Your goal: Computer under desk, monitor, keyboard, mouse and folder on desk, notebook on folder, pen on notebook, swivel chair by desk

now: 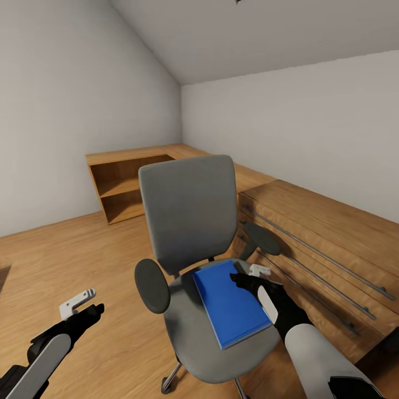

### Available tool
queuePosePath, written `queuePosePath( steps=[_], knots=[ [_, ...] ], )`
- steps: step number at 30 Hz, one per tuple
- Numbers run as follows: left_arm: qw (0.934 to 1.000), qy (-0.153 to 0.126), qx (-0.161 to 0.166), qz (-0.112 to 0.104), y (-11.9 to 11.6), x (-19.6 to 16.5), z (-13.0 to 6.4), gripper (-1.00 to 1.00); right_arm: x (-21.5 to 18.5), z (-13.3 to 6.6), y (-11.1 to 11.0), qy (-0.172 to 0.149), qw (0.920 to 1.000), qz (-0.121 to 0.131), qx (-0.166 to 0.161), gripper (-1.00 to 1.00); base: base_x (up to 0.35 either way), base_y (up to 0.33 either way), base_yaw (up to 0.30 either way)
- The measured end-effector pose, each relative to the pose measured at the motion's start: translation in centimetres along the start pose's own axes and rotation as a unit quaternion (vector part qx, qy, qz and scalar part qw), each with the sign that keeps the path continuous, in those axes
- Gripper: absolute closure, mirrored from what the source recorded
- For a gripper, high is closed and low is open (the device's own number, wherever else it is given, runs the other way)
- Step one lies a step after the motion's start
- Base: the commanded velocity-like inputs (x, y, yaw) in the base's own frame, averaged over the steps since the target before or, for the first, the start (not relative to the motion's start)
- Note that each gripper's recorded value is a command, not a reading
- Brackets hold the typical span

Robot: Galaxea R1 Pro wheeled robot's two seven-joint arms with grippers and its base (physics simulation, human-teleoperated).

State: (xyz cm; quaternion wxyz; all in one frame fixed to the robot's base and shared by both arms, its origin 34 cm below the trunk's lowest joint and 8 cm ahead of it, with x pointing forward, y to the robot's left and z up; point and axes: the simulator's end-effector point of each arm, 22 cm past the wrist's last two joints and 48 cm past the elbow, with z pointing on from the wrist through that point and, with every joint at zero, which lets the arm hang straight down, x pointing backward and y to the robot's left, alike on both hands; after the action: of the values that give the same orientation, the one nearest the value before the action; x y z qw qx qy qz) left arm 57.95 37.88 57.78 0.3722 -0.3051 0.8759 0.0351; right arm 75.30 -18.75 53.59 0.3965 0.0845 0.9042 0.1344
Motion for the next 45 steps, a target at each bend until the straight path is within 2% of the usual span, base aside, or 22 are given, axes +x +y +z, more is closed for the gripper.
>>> queuePosePath(
  steps=[18,45],
  knots=[
    [0.9997,0.009,0.011,0.021,-1.2,1.5,-0.2,-1.0,0.5,0.1,0.0,0.006,1.0,0.002,0.0,-1.0,-0.115,0.0,0.0],
    [0.9996,0.013,0.014,0.019,-1.2,2.1,0.1,-1.0,0.3,0.2,-0.1,-0.002,1.0,0.001,-0.001,-1.0,-0.032,0.0,0.0]
  ],
)
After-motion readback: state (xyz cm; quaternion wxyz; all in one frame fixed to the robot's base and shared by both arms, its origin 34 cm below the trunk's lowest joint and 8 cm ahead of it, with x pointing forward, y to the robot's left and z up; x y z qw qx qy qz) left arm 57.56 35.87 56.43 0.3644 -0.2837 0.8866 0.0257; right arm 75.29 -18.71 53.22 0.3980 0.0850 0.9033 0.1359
